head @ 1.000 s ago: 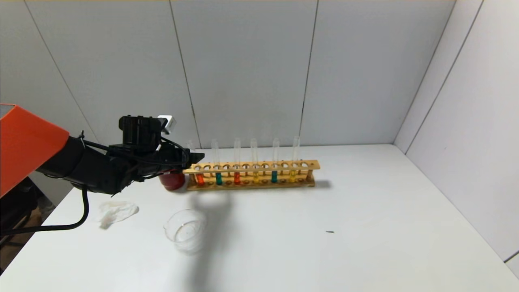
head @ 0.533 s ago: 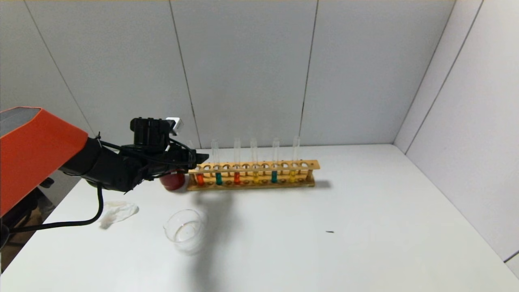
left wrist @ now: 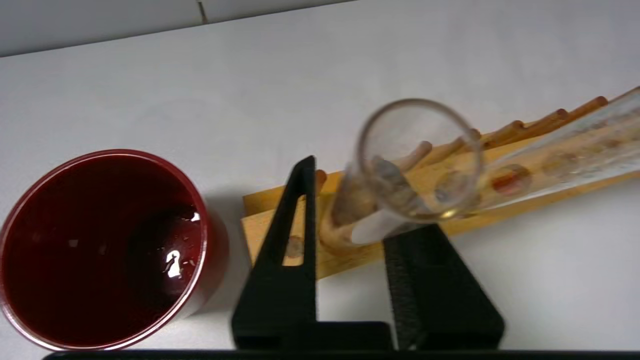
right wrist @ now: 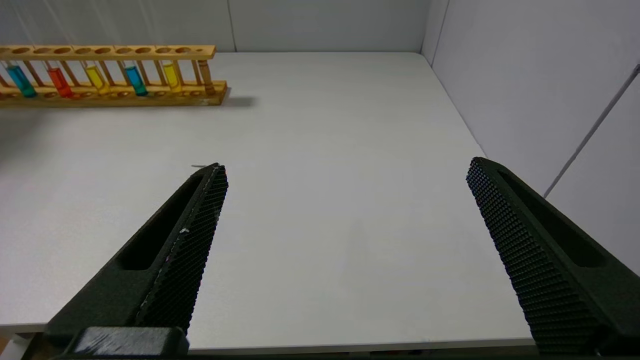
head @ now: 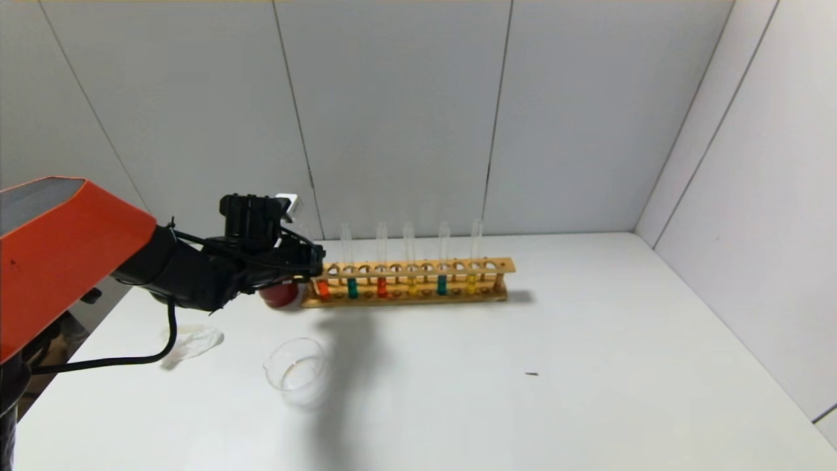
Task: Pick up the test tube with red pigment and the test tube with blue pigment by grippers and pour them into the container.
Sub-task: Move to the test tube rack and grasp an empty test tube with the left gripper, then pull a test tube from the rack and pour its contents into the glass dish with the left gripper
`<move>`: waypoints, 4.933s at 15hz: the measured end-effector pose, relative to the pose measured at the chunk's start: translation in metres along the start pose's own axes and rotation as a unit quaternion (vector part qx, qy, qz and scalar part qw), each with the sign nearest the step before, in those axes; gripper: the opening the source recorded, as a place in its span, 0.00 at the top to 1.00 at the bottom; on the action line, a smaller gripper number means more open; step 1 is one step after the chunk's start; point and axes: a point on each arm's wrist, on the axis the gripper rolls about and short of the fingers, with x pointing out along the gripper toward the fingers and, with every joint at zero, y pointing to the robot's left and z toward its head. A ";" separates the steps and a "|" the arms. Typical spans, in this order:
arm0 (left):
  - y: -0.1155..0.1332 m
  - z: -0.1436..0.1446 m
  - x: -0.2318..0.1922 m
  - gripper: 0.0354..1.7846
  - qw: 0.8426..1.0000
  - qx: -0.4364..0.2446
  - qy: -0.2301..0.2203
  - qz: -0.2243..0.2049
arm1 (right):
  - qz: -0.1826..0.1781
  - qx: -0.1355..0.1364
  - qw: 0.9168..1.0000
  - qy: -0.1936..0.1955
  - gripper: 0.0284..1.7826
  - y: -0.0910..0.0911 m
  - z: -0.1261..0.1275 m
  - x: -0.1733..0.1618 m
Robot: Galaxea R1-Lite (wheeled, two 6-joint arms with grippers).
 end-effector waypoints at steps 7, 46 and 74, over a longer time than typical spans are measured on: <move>-0.002 0.016 -0.011 0.83 1.000 0.003 -0.021 0.000 | 0.000 0.000 1.000 0.000 0.02 0.000 0.000 0.000; 0.053 0.014 -0.152 0.83 0.834 0.532 -0.088 -0.116 | 0.000 0.000 1.000 0.000 0.02 0.000 0.000 0.000; 0.062 -0.059 -0.107 0.83 0.662 0.725 -0.175 -0.072 | 0.000 0.000 1.000 0.000 0.02 0.000 0.000 0.000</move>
